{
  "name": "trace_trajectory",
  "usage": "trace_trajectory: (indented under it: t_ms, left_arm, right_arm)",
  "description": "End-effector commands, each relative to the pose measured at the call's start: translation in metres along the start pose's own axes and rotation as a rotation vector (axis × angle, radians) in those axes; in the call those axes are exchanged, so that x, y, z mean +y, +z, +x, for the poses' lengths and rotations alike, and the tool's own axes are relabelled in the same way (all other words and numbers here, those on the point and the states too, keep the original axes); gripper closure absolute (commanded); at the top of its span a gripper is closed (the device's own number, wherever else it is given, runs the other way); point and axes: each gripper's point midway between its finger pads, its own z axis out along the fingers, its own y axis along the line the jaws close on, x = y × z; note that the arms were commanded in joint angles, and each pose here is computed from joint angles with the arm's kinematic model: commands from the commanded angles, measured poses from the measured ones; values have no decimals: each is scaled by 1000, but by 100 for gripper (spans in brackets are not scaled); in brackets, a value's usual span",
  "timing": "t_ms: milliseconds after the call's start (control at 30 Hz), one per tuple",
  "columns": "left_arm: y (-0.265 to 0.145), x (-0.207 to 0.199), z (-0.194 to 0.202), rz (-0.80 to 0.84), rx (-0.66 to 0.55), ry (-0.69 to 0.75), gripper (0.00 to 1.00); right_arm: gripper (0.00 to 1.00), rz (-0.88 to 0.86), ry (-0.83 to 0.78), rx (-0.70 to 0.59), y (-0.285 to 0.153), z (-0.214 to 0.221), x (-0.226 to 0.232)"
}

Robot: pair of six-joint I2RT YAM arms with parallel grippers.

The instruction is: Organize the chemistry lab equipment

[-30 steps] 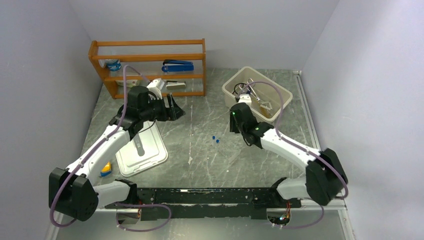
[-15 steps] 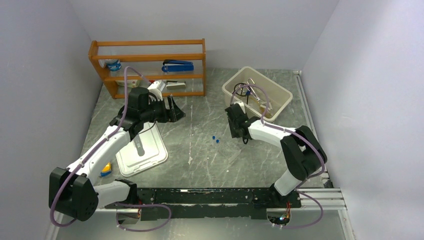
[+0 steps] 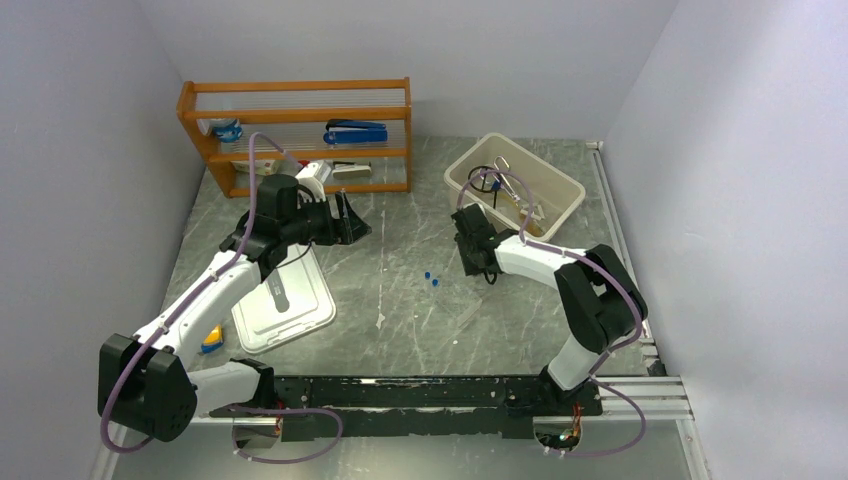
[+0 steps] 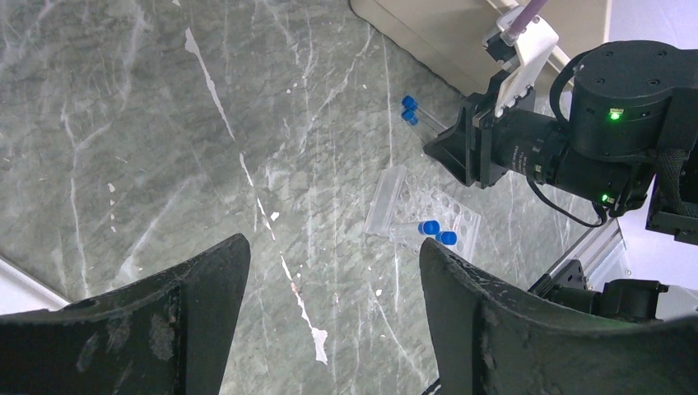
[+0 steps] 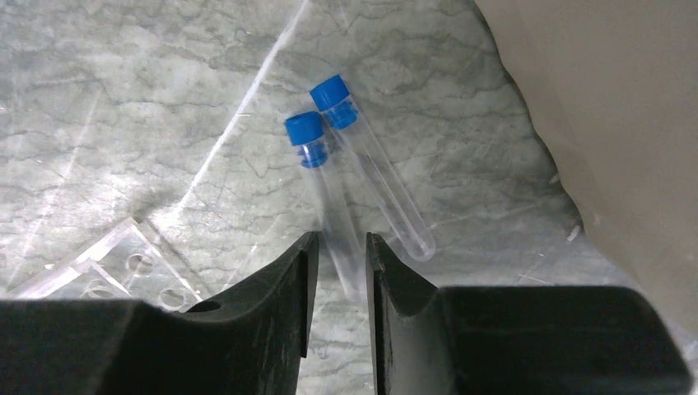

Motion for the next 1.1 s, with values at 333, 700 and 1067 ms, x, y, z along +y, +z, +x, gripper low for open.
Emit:
trace_trajectory:
  t_ms: [333, 700, 1067]
  left_arm:
    - [-1, -4, -6, 28, -22, 18, 21]
    - [-9, -18, -15, 87, -81, 42, 13]
    - [-10, -69, -30, 292, -128, -34, 7]
  right_arm:
    - [81, -49, -48, 49, 28, 4, 14]
    - [96, -215, -3, -216, -28, -62, 39]
    - [95, -525, 250, -713, -181, -157, 52]
